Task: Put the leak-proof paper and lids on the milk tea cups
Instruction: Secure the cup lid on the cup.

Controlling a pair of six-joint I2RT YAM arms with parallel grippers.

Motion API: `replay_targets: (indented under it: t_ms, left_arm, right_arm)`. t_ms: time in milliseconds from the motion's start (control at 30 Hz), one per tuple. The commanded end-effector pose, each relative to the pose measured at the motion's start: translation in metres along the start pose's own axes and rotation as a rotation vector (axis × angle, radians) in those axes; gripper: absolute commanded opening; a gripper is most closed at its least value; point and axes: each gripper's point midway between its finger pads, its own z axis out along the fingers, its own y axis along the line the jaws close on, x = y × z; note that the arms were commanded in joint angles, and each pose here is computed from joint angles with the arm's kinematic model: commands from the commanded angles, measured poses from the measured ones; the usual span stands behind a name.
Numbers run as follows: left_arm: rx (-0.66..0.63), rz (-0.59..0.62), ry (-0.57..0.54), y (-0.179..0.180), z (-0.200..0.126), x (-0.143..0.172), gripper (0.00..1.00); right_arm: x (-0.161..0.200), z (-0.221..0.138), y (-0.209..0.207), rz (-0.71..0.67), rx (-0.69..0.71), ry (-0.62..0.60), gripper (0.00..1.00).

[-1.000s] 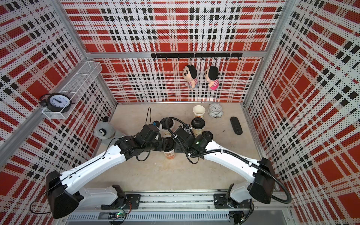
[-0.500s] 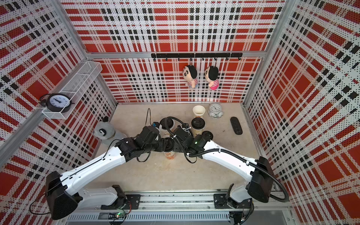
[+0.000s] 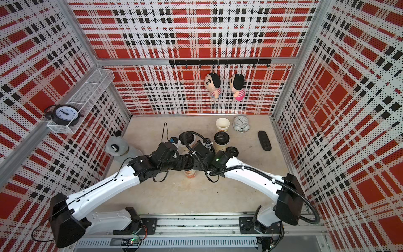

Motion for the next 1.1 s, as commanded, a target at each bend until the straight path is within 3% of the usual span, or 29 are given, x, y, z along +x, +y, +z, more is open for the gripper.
replay_targets:
  t_ms: [0, 333, 700, 1067]
  left_arm:
    - [-0.031, 0.024, 0.127, 0.011, 0.007, 0.036, 0.5]
    - [-0.033, 0.02, 0.141, 0.014, 0.013, 0.045, 0.5]
    - [-0.046, 0.009, 0.152, 0.022, 0.017, 0.056, 0.51]
    - [-0.066, -0.02, 0.176, 0.035, 0.026, 0.067, 0.51]
  right_arm:
    - [0.006, 0.01, 0.001, 0.03, 0.007, 0.012, 0.47]
    - [0.08, 0.041, -0.036, 0.077, 0.063, 0.167, 0.46]
    - [0.123, 0.049, -0.056, 0.051, 0.14, 0.234, 0.46]
    - [0.105, 0.029, -0.039, -0.001, 0.091, 0.19, 0.49]
